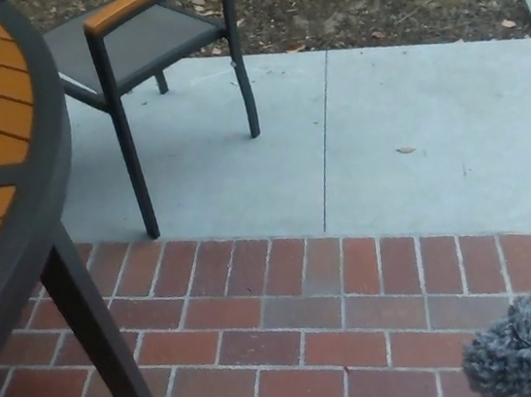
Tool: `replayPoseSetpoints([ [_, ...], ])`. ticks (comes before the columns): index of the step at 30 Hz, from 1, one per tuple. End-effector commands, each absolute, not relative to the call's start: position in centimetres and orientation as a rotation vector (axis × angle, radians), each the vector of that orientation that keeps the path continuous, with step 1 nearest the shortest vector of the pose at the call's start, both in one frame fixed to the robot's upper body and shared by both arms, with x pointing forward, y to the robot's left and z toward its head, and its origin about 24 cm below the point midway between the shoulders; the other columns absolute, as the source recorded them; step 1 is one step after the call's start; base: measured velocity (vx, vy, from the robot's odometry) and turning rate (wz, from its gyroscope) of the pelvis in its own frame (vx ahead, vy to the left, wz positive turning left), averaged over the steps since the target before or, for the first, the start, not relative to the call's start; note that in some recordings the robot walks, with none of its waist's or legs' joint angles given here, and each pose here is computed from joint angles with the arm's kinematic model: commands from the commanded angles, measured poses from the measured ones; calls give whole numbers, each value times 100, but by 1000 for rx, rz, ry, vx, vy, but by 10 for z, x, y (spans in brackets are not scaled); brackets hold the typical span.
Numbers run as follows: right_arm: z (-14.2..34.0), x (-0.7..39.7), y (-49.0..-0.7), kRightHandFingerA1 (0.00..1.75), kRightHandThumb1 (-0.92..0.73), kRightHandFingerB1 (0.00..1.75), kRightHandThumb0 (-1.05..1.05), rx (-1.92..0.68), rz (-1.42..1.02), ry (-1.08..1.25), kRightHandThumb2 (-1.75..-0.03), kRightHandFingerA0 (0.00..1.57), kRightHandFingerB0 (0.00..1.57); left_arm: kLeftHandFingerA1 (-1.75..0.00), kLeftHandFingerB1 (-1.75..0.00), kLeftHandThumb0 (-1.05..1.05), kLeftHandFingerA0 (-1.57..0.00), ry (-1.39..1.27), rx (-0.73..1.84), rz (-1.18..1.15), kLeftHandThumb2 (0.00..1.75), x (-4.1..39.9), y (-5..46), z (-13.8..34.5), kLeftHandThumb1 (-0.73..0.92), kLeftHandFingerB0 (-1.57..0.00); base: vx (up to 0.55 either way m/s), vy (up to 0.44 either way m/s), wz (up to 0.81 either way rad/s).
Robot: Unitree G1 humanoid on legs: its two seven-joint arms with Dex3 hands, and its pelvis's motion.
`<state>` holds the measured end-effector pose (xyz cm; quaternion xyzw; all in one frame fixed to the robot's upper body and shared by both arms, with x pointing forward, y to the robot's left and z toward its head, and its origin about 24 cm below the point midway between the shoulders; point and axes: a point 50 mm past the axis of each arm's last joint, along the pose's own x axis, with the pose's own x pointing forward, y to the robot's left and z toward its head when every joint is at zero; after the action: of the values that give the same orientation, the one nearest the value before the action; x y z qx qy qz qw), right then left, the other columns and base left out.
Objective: The robot uses its right hand to pick up the grey duster kept on the edge of the round table outside, turn around and walk towards the square table and place the duster in a container kept on the middle of the desk
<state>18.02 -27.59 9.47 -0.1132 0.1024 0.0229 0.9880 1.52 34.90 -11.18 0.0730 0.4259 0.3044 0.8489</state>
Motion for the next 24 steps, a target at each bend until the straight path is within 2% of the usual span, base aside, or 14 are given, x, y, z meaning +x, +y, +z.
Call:
replayPoseSetpoints([
  [1, 101, 184, -278, 152, -19, 130, -50, -215, 34, 176, -160, 151, 155, -98, -70, -2, -96, 820, 171, 651, 106, 23, 357, -104, 49, -90, 12, 198, -31],
  [9, 102, 185, -281, 157, -18, 132, -48, -214, 25, 178, -162, 148, 154, -98, -70, 2, -95, 830, 176, 643, 113, 20, 356, -104, 45, -90, 127, 52, -25],
  [13, 102, 186, -283, 157, -18, 131, -49, -207, 24, 180, -161, 148, 154, -97, -69, -1, -96, 836, 182, 646, 106, 21, 356, -105, 49, -89, 182, -125, -32],
  [19, 101, 187, -285, 155, -17, 129, -49, -191, 5, 187, -162, 150, 157, -96, -70, 2, -95, 839, 177, 640, 112, 20, 356, -105, 45, -90, 208, -125, -43],
  [20, 100, 187, -285, 157, -17, 131, -49, -193, 4, 188, -162, 149, 155, -95, -68, 0, -96, 841, 176, 640, 105, 21, 356, -105, 49, -89, 179, -133, -71],
  [24, 100, 187, -286, 157, -17, 131, -49, -196, 3, 190, -162, 149, 155, -95, -68, 0, -96, 843, 174, 640, 105, 21, 356, -105, 49, -89, 239, -63, -77],
])
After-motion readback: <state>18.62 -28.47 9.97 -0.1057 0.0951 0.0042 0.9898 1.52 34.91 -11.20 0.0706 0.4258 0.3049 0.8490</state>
